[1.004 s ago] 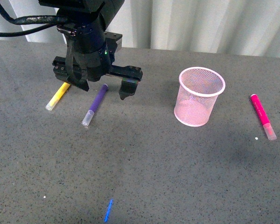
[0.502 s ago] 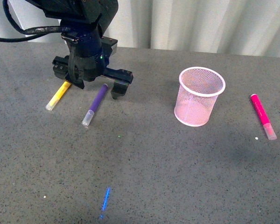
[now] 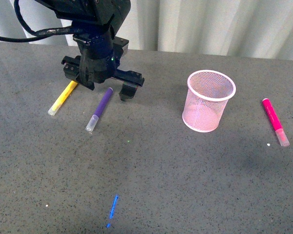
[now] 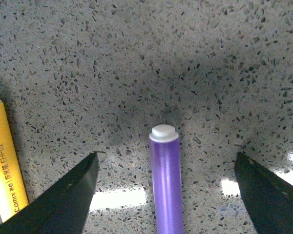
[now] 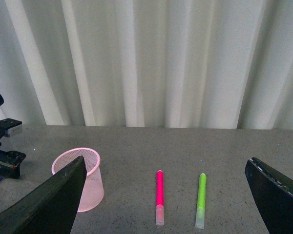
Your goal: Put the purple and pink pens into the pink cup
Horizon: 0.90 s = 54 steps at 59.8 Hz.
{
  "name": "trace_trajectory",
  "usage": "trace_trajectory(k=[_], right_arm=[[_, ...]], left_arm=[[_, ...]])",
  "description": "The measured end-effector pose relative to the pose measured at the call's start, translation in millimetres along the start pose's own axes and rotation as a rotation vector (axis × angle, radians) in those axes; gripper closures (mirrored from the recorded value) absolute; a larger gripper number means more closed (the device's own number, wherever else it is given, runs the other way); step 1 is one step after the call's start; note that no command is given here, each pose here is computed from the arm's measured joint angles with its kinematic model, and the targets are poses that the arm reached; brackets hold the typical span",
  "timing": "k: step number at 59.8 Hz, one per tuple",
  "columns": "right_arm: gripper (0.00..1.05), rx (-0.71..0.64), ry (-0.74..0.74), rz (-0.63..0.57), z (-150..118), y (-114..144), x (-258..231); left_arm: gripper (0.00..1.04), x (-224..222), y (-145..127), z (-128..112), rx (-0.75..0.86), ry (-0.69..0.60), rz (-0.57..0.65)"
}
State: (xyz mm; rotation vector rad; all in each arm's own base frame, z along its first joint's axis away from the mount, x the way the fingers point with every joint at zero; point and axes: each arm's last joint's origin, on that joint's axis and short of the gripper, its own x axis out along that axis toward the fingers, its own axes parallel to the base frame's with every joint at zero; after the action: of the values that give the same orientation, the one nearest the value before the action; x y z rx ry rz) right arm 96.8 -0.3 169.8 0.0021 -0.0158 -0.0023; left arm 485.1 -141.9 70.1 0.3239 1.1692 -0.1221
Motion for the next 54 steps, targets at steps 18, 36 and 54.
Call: trace_trajectory(k=[18, 36, 54], right_arm=[[0.07, 0.0, 0.0, 0.0, 0, 0, 0], [0.07, 0.0, 0.0, 0.0, 0, 0, 0], [0.07, 0.0, 0.0, 0.0, 0, 0, 0]], left_arm=[[0.73, 1, 3, -7, 0.044, 0.029, 0.05], [0.93, -1, 6, -10, 0.043, 0.002, 0.056], [0.93, -54, 11, -2, -0.169, -0.274, -0.075]])
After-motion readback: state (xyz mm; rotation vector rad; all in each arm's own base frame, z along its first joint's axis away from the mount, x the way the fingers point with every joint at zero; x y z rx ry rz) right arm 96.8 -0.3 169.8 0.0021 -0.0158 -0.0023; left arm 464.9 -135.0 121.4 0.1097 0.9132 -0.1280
